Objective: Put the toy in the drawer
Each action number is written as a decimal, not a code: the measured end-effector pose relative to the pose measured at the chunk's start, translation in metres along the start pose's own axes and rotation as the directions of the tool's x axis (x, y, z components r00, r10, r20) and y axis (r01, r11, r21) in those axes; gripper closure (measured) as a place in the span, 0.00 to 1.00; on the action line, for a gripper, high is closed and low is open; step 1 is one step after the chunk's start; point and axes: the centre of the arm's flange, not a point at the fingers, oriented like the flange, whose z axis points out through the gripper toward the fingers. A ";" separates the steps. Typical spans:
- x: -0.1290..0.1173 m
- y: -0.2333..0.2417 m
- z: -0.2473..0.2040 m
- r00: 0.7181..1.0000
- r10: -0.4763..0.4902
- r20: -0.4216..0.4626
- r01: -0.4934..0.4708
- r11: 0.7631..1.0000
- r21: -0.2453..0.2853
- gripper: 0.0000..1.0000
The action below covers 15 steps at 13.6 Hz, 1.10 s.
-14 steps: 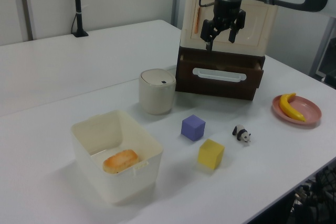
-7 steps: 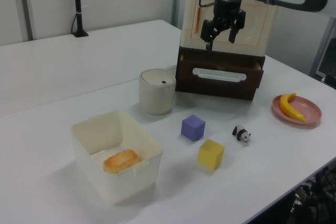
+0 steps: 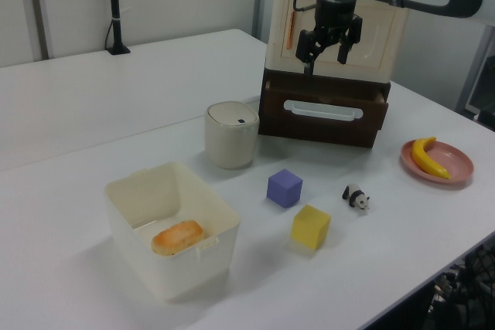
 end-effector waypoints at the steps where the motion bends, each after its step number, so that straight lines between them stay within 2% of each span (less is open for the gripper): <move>1: 0.000 0.000 0.001 1.000 0.000 0.001 0.000 1.000 0.000 0.00; 4: -0.001 -0.003 0.013 1.000 -0.007 0.027 0.007 1.000 -0.002 0.00; 5: -0.003 -0.004 0.019 0.998 -0.039 0.044 0.039 0.999 -0.002 0.00; 7: -0.016 0.004 0.028 0.973 -0.168 0.160 0.169 0.986 0.011 0.00; 8: -0.018 0.011 0.028 0.965 -0.200 0.171 0.199 0.980 0.022 0.00; 12: -0.026 0.013 0.020 0.968 -0.195 0.160 0.195 0.981 0.020 0.00; 15: -0.067 -0.006 0.018 0.964 -0.228 0.135 0.229 0.973 0.009 0.00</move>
